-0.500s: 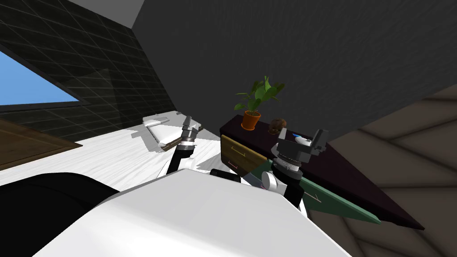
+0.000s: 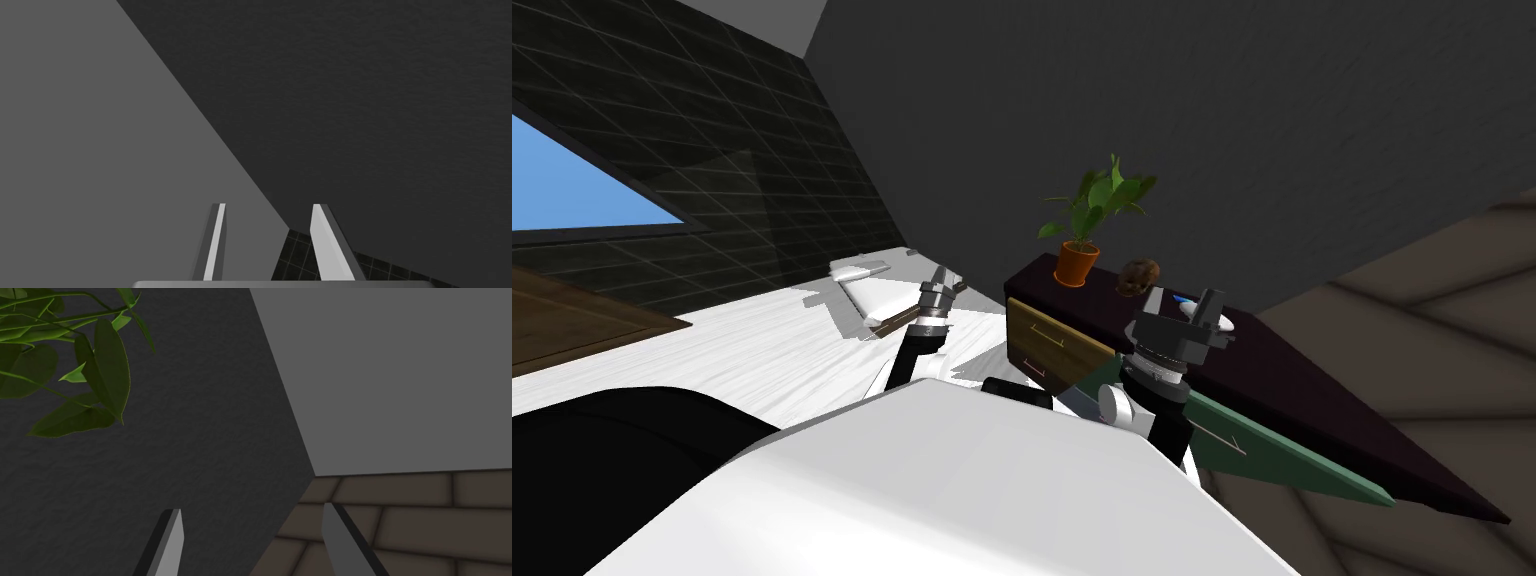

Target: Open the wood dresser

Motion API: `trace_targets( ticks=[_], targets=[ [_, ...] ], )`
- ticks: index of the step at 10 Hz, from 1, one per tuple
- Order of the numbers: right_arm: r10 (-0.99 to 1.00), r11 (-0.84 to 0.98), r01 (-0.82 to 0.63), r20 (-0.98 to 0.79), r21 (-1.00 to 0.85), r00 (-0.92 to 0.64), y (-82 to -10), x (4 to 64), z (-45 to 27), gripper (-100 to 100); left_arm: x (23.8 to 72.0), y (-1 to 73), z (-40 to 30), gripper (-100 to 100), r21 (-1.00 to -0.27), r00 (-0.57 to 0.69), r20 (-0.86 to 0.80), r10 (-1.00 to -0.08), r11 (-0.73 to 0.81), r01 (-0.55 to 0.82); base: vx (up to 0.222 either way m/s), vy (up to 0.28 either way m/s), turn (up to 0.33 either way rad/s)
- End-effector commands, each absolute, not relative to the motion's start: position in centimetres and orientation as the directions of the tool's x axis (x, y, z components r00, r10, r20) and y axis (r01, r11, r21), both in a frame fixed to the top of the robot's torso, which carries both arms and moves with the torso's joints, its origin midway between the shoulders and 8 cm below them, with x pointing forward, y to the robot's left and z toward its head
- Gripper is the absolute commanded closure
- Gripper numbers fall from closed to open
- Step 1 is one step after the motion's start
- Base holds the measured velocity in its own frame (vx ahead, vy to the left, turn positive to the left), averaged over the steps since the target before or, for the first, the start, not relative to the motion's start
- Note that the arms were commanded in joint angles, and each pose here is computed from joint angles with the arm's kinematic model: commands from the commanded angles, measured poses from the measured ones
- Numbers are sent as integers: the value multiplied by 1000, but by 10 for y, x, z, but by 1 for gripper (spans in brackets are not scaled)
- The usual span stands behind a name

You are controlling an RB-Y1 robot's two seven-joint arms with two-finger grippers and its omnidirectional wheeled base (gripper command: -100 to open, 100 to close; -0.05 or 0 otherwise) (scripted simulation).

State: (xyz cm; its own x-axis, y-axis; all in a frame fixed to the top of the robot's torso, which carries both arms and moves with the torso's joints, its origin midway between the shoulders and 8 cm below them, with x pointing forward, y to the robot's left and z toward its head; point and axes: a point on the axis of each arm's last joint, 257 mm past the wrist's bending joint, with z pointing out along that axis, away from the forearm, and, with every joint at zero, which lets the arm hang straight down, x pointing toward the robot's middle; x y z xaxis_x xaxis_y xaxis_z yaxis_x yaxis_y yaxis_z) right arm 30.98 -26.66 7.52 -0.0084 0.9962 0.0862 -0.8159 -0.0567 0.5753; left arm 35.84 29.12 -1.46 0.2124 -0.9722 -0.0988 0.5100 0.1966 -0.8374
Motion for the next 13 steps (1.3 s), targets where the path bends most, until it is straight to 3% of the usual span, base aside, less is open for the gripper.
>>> trace_targets(
  ticks=[1, 4, 5, 13],
  targets=[
    [996, -57, -816, 86, 575, -8, -267, 310, 75, 0, 358, 291, -15, 0, -837, 212, -99, -972, 197, 510, 0, 0, 0],
    [996, -57, -816, 86, 575, -8, -267, 310, 75, 0, 358, 291, -15, 0, -837, 212, -99, -972, 197, 510, 0, 0, 0],
    [1000, 10, -803, 1, 595, 14, -258, 316, 71, -100, 358, 291, -15, 0, -837, 212, -99, -972, 197, 510, -7, 41, -79],
    [917, 370, -724, -353, 582, 185, -233, 350, 42, -100, 358, 291, -15, 0, -838, 212, -99, -972, 196, 510, -25, 86, -102]
  ],
)
